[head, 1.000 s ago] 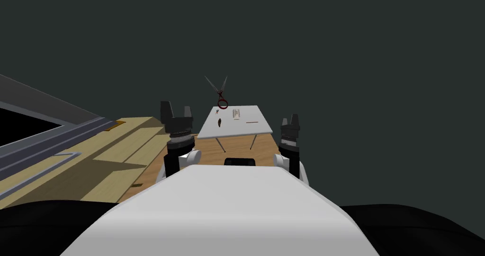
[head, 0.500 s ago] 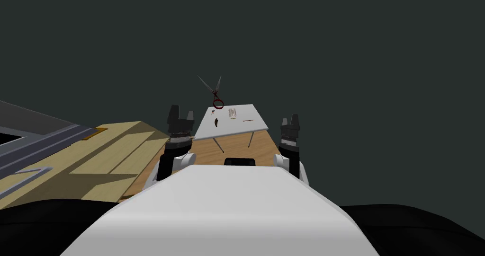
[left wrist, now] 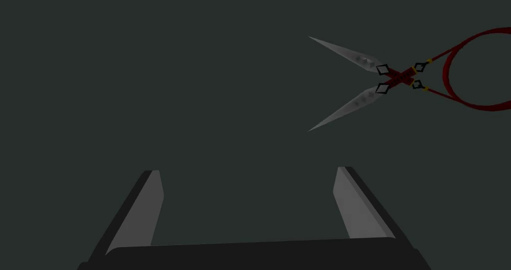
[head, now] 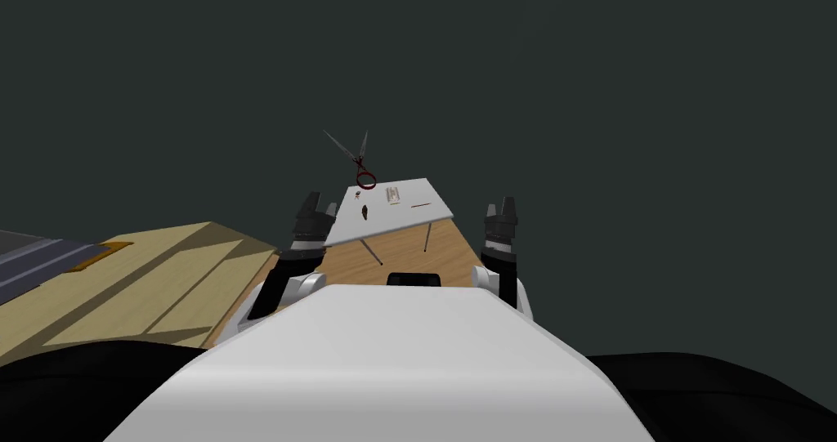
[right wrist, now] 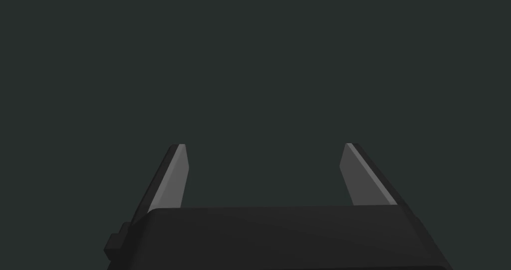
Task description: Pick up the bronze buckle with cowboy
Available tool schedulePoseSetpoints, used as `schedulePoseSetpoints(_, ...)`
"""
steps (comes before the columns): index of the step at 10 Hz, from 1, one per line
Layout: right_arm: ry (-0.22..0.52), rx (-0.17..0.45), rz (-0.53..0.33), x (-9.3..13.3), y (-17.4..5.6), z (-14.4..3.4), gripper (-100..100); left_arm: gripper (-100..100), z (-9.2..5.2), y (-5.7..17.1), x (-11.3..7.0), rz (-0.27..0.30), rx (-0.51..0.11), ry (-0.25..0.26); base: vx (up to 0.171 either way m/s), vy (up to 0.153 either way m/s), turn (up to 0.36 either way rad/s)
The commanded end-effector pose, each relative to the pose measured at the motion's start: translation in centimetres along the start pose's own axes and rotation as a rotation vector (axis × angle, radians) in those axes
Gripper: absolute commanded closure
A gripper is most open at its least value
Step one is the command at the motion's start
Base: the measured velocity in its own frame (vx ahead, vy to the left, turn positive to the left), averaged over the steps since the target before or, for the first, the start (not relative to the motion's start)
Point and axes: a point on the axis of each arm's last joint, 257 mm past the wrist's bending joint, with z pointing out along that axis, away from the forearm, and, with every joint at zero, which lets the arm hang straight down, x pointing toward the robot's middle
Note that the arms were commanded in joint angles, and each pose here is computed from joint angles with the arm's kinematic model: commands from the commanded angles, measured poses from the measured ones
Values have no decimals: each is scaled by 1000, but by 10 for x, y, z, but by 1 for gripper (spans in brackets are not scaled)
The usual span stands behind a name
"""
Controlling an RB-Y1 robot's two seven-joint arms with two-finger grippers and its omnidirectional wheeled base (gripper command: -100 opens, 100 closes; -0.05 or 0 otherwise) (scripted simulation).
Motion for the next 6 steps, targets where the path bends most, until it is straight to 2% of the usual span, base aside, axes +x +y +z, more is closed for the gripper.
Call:
schedulePoseSetpoints(1, 0, 0, 0, 0, 0, 0, 0, -100, -5, 19, -4, 8, -71, 19, -25, -6, -153)
schedulePoseSetpoints(2, 0, 0, 0, 0, 0, 0, 0, -100, -11, 33, -9, 14, -124, 32, -32, -5, -293)
schedulePoseSetpoints(3, 0, 0, 0, 0, 0, 0, 0, -100, -11, 35, -9, 15, -133, 35, -23, 4, -90)
schedulePoseSetpoints(4, 0, 0, 0, 0, 0, 0, 0, -100, -18, 52, -14, 23, -197, 50, -20, -4, -161)
schedulePoseSetpoints(6, 0, 0, 0, 0, 0, 0, 0, -100, -35, 82, -25, 37, -321, 73, -25, -8, -293)
